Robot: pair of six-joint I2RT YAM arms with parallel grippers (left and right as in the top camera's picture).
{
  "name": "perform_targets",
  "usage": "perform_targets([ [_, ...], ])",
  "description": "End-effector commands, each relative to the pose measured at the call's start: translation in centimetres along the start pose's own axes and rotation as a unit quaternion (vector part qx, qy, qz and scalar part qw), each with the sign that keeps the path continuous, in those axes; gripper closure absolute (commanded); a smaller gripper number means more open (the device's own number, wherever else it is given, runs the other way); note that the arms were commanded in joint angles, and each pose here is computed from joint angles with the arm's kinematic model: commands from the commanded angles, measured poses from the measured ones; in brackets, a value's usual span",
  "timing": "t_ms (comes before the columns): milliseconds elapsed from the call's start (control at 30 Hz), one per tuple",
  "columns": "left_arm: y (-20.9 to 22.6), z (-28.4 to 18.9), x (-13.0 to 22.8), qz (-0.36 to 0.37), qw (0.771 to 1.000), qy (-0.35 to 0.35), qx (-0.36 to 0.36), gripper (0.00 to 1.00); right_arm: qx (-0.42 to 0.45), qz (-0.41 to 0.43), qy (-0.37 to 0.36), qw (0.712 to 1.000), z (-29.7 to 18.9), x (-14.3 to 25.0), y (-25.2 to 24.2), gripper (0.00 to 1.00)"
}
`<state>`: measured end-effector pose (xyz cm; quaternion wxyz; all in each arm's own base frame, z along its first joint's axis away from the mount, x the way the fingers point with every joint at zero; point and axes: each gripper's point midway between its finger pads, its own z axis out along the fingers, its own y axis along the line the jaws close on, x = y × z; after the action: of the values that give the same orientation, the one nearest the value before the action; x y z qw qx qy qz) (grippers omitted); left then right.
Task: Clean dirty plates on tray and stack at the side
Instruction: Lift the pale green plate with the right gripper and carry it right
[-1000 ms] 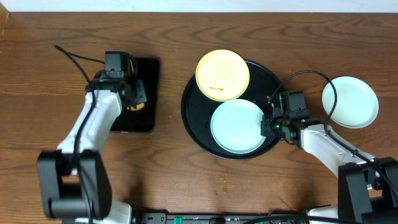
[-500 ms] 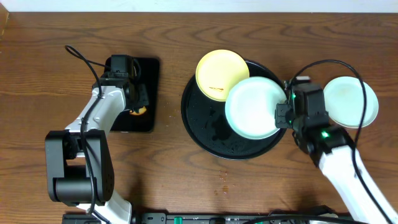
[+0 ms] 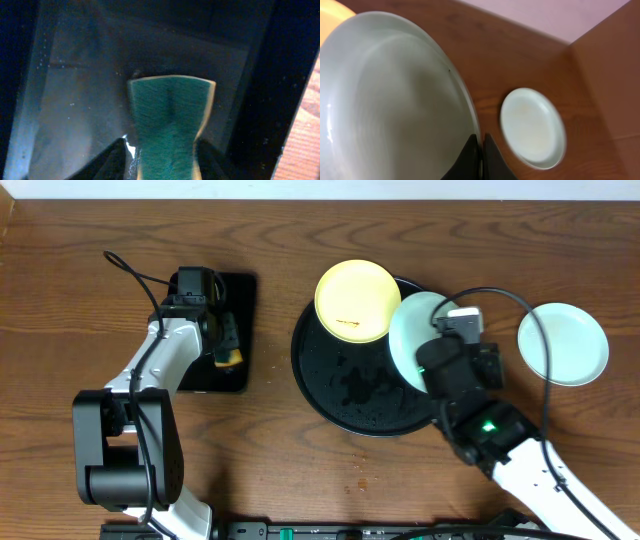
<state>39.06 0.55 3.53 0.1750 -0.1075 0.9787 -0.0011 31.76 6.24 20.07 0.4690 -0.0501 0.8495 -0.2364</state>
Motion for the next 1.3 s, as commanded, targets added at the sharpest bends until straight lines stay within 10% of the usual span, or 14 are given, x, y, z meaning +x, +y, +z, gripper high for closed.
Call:
perform_targets([
  [0,0.3,-0.1,0.0,0.001,1.0,-0.002,-0.005,0.43,0.09,-0.035,-0.037,0.995,-1.4,-1.9,-1.8,0.99],
  [267,0.3,-0.1,0.0,0.001,1.0,-0.001,-0.005,0.18,0.098,-0.049,-0.059,0.992,-1.7,-3.0,-0.6,0.99],
  [867,0.3,-0.1,0.0,0.001,1.0,-0.001,-0.005,0.14,-0.067,0.103,0.024,0.992,5.5,-0.5,-1.9,0.99],
  [1267,0.3,-0.1,0.0,0.001,1.0,-0.001,-0.005,0.14,0.047,0.005,0.021,0.999,3.0,-0.1,-3.2,0.99],
])
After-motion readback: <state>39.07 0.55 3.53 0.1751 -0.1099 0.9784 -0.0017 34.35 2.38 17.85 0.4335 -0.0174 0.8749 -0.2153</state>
